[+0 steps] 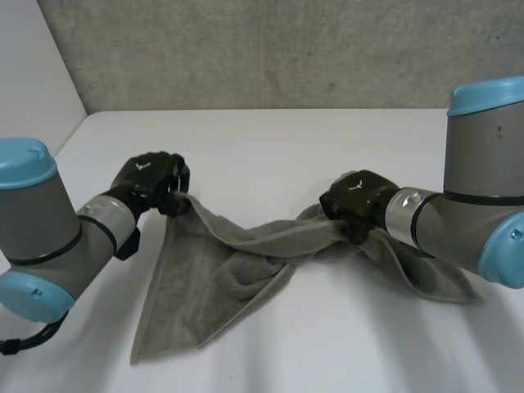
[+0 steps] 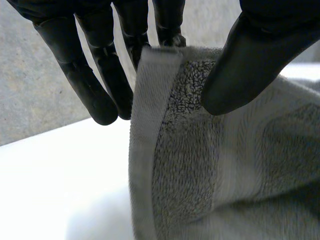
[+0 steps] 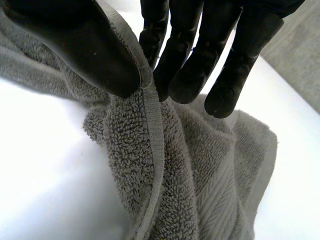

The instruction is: Fold the towel.

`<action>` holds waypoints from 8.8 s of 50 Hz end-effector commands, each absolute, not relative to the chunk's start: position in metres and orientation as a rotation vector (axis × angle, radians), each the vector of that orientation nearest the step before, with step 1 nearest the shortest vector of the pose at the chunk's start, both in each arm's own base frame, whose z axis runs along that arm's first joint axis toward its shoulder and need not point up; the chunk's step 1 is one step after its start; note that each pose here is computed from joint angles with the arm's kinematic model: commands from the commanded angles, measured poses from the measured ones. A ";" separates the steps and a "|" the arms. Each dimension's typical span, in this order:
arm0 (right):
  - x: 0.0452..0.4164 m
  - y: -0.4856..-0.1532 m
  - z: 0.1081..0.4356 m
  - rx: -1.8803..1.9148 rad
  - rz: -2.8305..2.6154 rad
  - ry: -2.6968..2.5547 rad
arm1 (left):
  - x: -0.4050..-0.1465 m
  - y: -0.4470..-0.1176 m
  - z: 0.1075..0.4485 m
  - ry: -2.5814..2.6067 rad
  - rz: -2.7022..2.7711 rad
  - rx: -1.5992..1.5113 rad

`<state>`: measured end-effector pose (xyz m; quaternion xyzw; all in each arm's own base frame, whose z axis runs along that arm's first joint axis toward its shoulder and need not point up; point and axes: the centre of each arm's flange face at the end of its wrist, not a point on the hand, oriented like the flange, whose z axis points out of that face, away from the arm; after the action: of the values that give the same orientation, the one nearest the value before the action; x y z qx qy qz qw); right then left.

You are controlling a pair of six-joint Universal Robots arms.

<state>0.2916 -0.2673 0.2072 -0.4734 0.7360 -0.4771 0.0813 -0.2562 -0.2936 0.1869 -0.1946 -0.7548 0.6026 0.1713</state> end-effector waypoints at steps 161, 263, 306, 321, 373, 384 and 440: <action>0.258 -0.331 0.210 -1.636 -1.735 2.283 | -0.207 -0.293 0.217 -1.964 2.004 -0.338; 0.180 -0.351 0.133 -1.185 -1.620 2.456 | -0.171 -0.324 0.198 -1.920 2.174 -0.324; 0.196 -0.374 0.108 -1.228 -1.749 2.267 | -0.173 -0.321 0.193 -1.933 2.151 -0.328; 0.203 -0.385 0.114 -1.163 -1.797 2.231 | -0.174 -0.320 0.193 -1.929 2.147 -0.335; 0.203 -0.392 0.114 -1.146 -1.798 2.234 | -0.175 -0.315 0.189 -1.942 2.128 -0.341; 0.200 -0.392 0.150 -0.964 -1.822 2.191 | -0.175 -0.313 0.190 -1.941 2.127 -0.342; 0.175 -0.380 0.115 -1.153 -1.731 2.299 | -0.176 -0.309 0.187 -1.949 2.114 -0.347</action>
<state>0.1745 -0.3763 0.1200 -0.3697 0.7497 -0.5482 0.0265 -0.1759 -0.3093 0.1873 -0.1185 -0.6680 0.7245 0.1217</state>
